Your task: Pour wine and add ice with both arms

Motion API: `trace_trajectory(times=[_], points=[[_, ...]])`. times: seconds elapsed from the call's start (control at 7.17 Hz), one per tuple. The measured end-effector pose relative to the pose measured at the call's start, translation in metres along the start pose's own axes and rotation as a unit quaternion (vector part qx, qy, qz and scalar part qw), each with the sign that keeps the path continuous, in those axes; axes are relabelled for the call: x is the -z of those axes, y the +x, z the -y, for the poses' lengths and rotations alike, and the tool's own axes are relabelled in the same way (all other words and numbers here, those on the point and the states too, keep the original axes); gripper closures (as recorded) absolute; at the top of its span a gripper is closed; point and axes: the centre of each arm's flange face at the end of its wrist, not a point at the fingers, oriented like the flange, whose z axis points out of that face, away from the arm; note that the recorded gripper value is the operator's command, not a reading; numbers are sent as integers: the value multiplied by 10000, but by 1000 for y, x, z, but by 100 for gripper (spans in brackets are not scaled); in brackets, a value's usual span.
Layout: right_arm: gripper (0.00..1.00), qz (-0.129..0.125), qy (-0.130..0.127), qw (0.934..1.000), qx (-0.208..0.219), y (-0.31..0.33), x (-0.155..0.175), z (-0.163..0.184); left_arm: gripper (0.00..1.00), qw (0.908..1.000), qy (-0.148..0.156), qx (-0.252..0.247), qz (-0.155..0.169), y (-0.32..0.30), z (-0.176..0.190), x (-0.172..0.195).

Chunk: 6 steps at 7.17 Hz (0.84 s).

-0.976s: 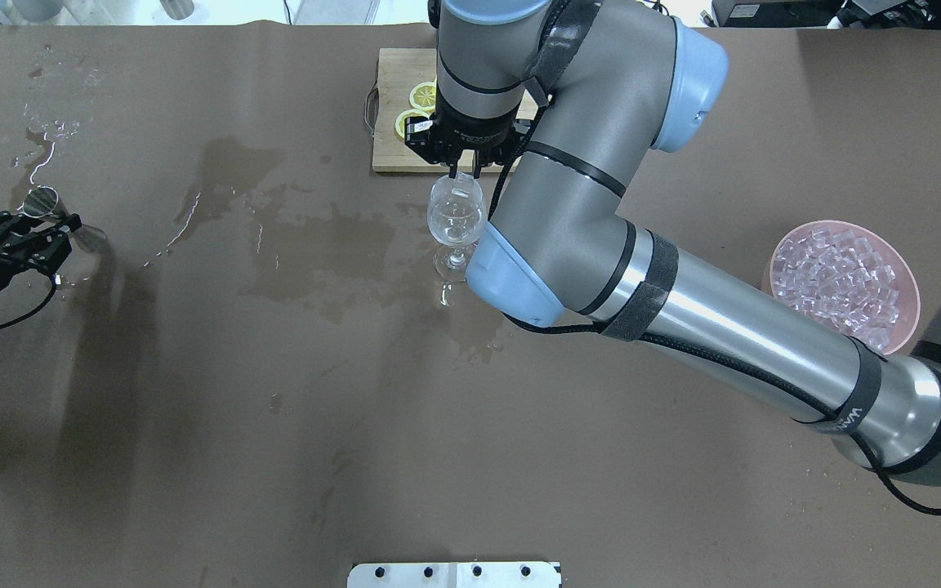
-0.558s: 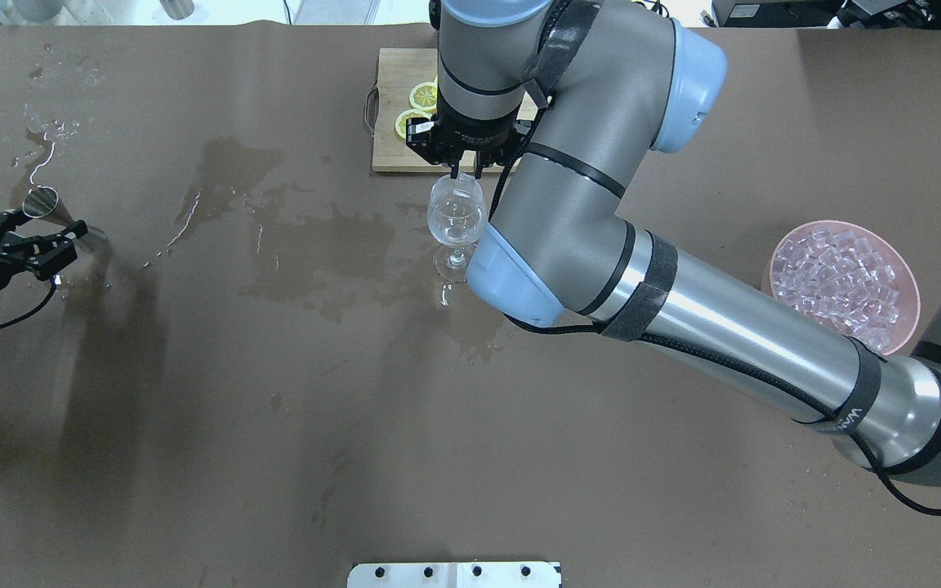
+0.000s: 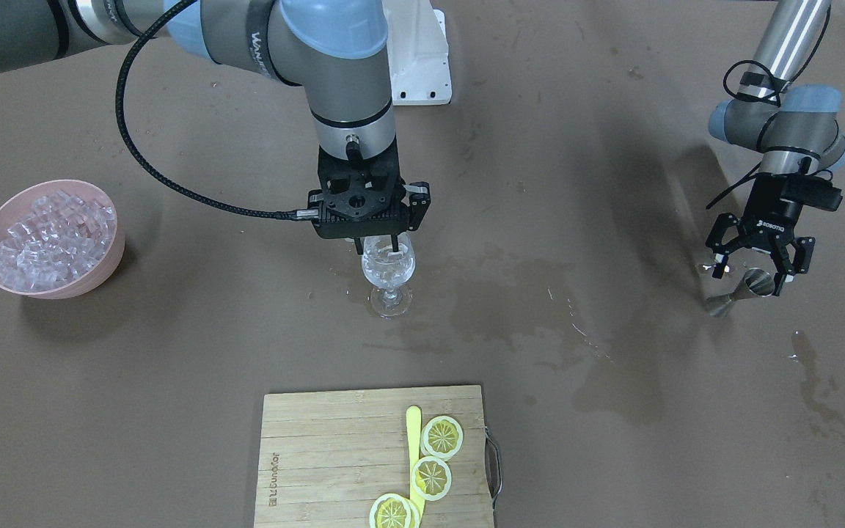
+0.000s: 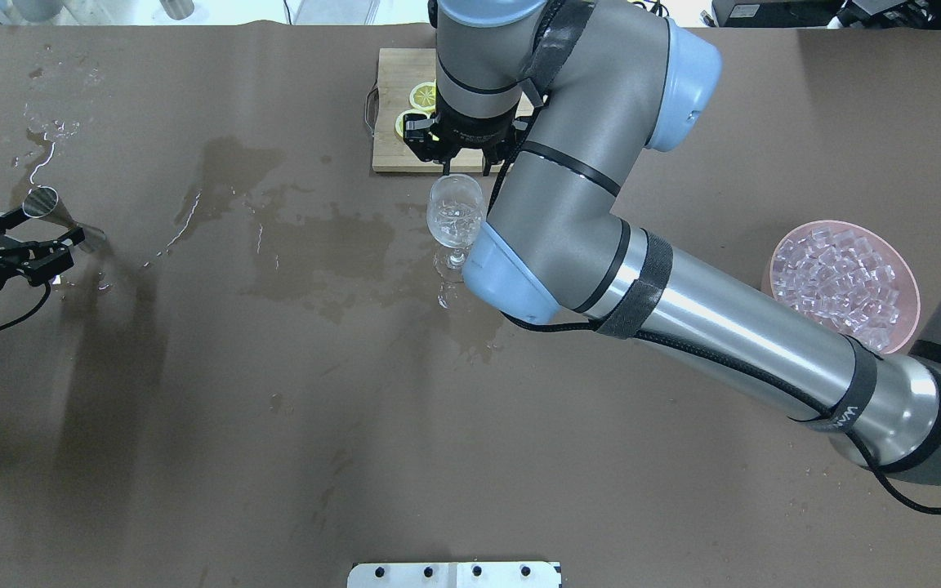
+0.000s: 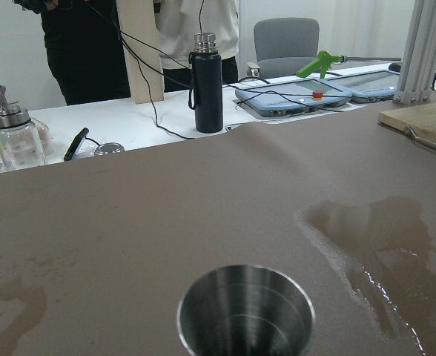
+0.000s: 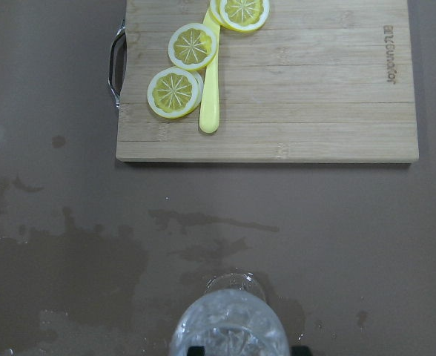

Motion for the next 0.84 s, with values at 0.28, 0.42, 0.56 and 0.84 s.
trace_trajectory(times=[0.28, 0.42, 0.56, 0.84], points=[[28, 56, 39, 10000, 22, -7, 9, 1, 3, 9998, -155, -4, -95, -5, -2, 24], [24, 103, 75, 9999, 41, -7, 18, 3, 3, 9997, -193, 12, -155, -5, 0, 32], [19, 104, 85, 9999, 35, 0, 28, 6, 3, 9992, -299, 67, -239, -4, 2, 43], [11, 29, -13, 10000, 30, 56, 53, -1, 3, 9969, -699, 188, -311, 4, 28, 68]])
